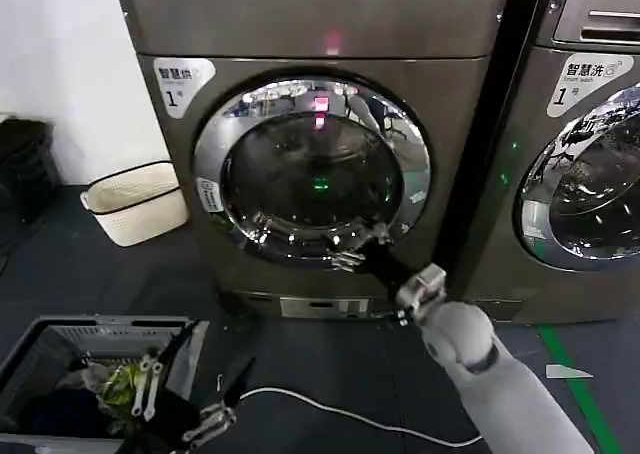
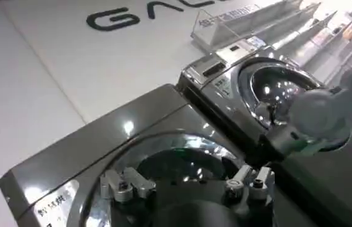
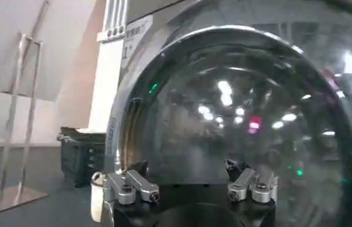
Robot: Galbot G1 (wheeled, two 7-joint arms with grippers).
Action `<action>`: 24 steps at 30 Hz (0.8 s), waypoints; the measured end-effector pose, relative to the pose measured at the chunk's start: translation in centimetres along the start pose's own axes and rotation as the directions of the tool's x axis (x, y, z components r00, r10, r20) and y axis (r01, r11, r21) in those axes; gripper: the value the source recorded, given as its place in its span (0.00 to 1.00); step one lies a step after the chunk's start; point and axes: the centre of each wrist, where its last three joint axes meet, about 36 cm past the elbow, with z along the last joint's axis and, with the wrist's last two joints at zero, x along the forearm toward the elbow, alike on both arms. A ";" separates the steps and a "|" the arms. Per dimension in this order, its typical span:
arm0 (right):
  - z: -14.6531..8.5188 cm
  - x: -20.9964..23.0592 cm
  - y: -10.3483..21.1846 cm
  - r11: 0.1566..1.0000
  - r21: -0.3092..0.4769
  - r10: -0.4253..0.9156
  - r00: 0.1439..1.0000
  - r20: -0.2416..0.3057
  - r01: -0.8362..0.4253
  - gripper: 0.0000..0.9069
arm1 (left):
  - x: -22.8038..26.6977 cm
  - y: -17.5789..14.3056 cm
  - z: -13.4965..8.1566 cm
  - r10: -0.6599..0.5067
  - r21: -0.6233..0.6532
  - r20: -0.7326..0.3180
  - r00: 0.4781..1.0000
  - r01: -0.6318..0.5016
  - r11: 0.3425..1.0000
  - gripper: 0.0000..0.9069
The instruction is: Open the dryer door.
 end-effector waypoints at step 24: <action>-0.6 -8.0 0.9 0.996 0.009 -0.092 0.996 -0.003 0.092 1.00 | -0.1 0.1 -0.6 -0.019 -0.012 -0.002 1.000 0.019 1.000 1.00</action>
